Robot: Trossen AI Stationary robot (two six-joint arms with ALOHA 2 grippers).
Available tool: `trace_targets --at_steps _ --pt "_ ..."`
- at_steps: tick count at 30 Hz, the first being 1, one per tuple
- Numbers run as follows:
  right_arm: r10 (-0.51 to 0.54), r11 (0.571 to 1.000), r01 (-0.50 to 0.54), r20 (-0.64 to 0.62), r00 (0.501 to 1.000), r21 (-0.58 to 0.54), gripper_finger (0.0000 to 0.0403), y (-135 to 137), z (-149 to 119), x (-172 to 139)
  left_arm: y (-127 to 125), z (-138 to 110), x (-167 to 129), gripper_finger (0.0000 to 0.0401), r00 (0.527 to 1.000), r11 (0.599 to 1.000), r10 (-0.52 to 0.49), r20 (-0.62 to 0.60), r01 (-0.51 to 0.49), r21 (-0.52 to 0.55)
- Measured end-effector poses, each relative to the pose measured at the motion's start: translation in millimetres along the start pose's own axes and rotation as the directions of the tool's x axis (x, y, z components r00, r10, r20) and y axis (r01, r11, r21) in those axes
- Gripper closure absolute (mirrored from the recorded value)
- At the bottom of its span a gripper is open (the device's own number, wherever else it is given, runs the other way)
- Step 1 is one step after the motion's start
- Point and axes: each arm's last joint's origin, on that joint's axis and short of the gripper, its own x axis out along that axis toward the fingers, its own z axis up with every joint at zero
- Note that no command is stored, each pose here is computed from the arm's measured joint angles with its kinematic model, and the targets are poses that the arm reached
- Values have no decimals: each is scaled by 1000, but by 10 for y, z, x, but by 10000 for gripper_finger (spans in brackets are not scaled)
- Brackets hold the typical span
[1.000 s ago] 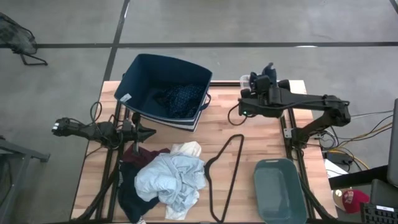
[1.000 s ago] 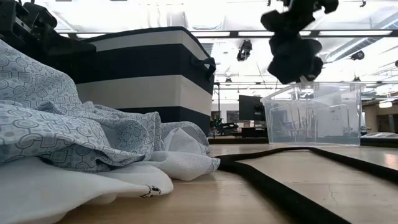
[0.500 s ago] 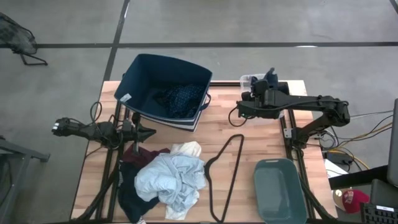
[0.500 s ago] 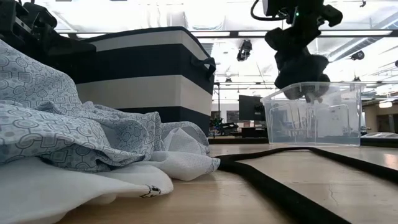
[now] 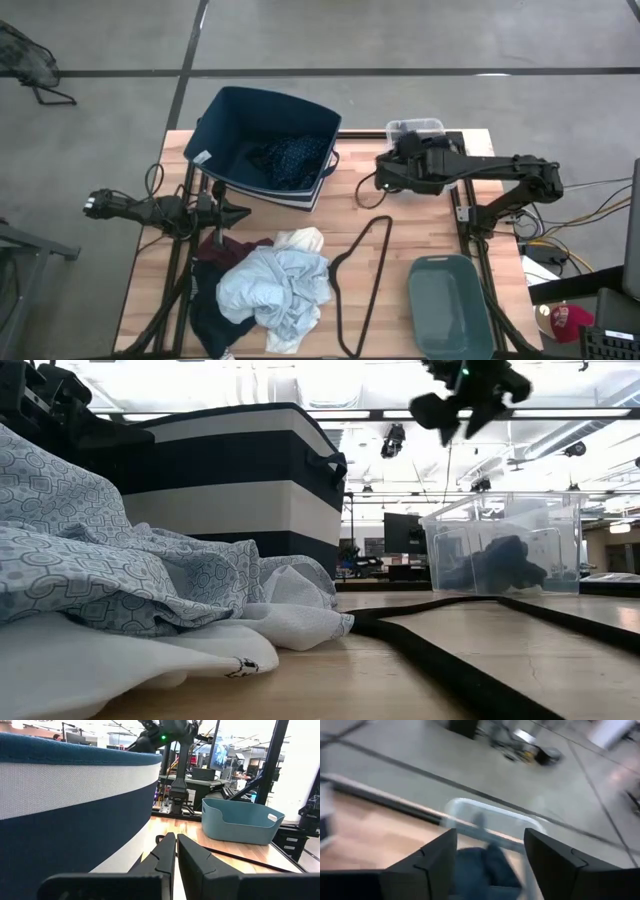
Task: Pick & Place Cloths
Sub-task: Put the white polo shirt into the blue bin
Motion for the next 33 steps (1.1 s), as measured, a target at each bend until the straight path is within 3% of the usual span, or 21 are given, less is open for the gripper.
trace_targets --at_steps 5,9,13,18,21,28,31,33 --pt "240 967 -233 61 969 -102 145 295 45 -221 0 1 0 378 1000 1000 0 0 0 0" --pt "446 889 -430 89 891 -156 120 471 65 -455 0 0 0 378 1000 1000 0 0 0 0" --pt "575 811 -539 143 806 -228 92 588 -10 -714 0 -1 0 378 1000 1000 0 0 0 0" --pt "710 697 -630 208 673 -343 53 708 -190 -1021 -1 0 0 378 1000 1000 -1 0 1 0" --pt "781 623 -699 244 574 -351 37 765 -302 -1161 -1 0 0 378 1000 1000 -1 0 1 0" --pt "868 490 -780 298 397 -388 38 946 -655 -1266 -1 -1 0 378 1000 1000 -1 0 1 0" --pt "894 440 -780 303 331 -445 39 1158 -811 -1292 -1 1 0 378 1000 1000 -1 0 1 0" --pt "905 422 -770 279 322 -479 38 1308 -894 -1310 -1 1 0 378 1000 1000 0 0 0 0"
